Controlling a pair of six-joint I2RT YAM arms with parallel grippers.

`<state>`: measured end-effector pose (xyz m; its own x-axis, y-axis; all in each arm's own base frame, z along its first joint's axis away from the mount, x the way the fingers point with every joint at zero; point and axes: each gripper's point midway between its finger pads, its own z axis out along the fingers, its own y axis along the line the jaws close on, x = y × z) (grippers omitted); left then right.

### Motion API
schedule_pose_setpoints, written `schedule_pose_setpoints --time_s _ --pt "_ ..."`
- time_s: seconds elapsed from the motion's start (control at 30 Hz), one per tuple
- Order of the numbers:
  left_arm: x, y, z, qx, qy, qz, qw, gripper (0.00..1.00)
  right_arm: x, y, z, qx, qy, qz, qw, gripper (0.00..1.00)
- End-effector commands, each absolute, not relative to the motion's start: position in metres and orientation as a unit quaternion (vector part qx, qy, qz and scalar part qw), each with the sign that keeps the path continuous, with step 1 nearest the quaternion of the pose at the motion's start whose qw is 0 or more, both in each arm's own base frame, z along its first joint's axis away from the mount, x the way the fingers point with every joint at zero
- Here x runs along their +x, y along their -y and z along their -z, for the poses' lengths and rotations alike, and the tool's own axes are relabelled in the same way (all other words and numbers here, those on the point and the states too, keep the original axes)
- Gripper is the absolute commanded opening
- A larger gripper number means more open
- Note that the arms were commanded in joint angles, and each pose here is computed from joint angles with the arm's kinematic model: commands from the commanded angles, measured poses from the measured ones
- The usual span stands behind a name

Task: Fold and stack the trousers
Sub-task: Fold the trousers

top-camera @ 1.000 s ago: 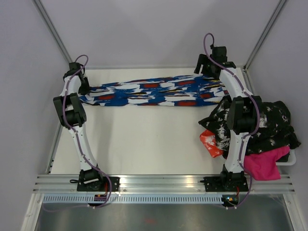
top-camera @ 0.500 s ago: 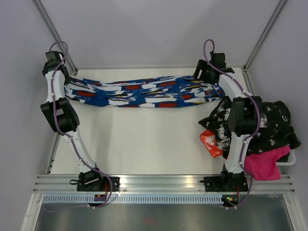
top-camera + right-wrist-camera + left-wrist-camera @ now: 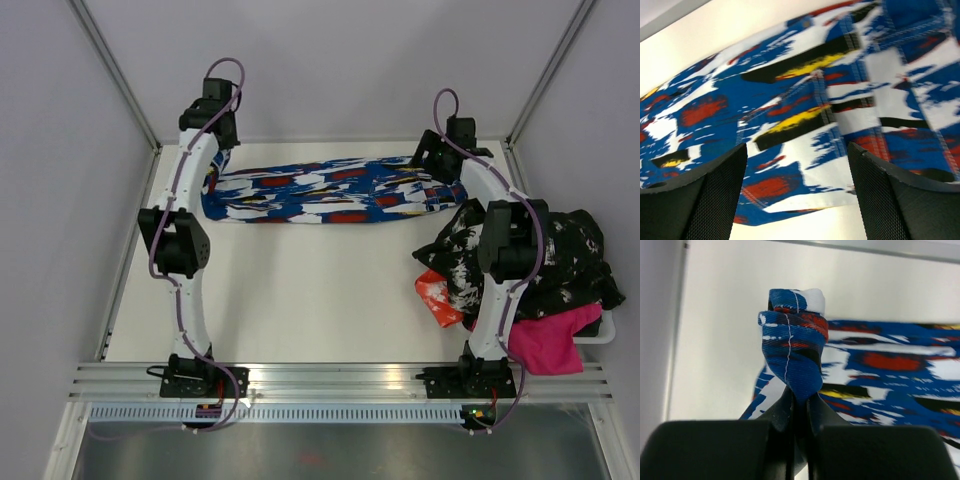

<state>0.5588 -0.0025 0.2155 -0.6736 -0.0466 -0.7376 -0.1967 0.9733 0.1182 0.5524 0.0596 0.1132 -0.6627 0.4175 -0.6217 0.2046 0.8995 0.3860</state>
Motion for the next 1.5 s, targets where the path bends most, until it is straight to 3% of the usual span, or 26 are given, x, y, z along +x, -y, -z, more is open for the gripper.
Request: schedule_pose_setpoints --time_s 0.0,0.33,0.53,0.73,1.03,1.47 --pt "0.552 0.047 -0.213 -0.101 -0.911 -0.057 0.397 0.02 0.557 -0.022 -0.144 0.214 -0.874 -0.154 0.409 0.87" --pt "0.555 0.142 -0.194 -0.253 -0.882 0.068 0.391 0.02 0.564 -0.020 -0.156 0.149 -0.867 -0.185 0.438 0.87" --pt "0.578 0.188 -0.184 -0.233 -0.881 0.134 0.390 0.02 0.564 -0.018 -0.152 0.120 -0.876 -0.178 0.433 0.87" --pt "0.567 0.251 -0.150 -0.199 -0.896 0.163 0.361 0.02 0.563 -0.005 -0.146 0.125 -0.876 -0.182 0.429 0.87" --pt "0.560 0.296 -0.153 -0.177 -0.894 0.207 0.355 0.02 0.565 0.008 -0.139 0.142 -0.872 -0.199 0.425 0.88" --pt "0.560 0.310 -0.139 -0.165 -0.897 0.226 0.343 0.02 0.564 0.009 -0.137 0.144 -0.871 -0.202 0.423 0.87"
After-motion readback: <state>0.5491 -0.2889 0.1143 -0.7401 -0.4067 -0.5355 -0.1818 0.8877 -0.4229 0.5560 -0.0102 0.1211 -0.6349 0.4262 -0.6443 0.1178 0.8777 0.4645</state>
